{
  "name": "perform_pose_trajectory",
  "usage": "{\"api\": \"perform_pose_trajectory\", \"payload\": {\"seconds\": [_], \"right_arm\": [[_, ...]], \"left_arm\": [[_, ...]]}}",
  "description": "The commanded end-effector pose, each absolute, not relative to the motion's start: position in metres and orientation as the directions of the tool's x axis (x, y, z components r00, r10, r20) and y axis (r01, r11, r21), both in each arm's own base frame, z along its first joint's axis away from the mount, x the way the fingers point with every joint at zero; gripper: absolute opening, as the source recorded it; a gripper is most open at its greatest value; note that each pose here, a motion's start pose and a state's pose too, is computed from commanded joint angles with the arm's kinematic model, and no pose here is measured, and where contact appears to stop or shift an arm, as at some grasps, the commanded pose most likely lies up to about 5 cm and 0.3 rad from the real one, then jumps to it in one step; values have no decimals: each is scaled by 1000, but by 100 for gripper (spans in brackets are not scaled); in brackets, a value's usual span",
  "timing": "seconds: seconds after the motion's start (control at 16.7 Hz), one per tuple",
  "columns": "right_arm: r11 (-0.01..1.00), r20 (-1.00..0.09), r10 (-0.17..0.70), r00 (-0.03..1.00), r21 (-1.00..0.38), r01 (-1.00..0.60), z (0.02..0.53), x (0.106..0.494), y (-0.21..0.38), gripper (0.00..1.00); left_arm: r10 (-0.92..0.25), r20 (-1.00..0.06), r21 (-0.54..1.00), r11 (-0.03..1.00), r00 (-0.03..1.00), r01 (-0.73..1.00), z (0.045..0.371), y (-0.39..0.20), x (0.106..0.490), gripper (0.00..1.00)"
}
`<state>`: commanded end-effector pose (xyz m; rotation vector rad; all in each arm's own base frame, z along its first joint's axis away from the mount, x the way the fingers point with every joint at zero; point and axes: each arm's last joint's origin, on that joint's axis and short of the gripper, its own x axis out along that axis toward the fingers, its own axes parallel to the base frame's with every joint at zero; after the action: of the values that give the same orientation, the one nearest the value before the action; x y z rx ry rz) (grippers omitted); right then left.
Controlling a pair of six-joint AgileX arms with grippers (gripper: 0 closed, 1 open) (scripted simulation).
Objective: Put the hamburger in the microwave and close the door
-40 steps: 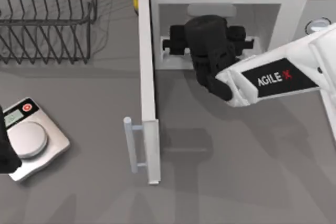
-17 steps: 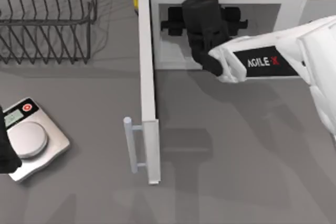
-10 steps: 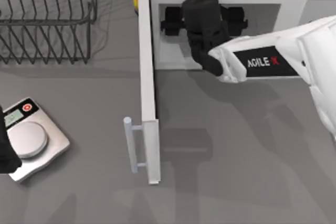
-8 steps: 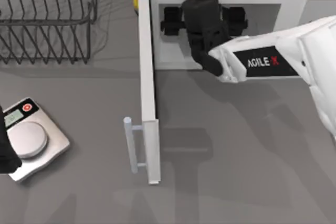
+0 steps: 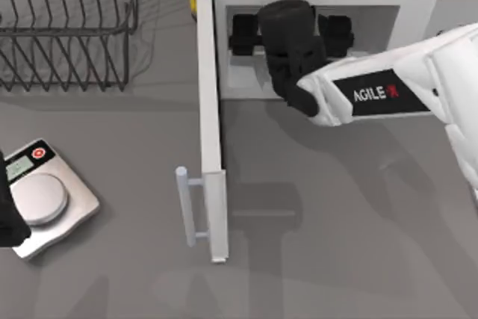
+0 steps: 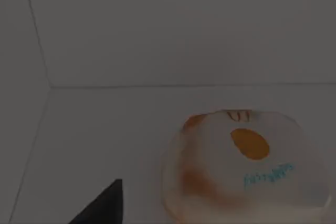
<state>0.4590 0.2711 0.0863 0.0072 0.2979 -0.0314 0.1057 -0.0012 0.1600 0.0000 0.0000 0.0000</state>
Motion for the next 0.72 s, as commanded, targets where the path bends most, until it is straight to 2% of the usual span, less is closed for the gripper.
{"api": "perform_pose_trajectory", "payload": {"seconds": [0.18,0.54,0.72], "right_arm": [[999,-296,-32,955,6,35,87,422,279,100],[999,-341,-45,939,-38,34,70,316,270,100],[999,-322,-40,946,-23,34,75,284,266,100]], "left_arm": [[0,0,0,1000,1000,0,160,-1,106,100],[0,0,0,1000,1000,0,160,-1,106,100],[0,0,0,1000,1000,0,160,-1,106,100]]}}
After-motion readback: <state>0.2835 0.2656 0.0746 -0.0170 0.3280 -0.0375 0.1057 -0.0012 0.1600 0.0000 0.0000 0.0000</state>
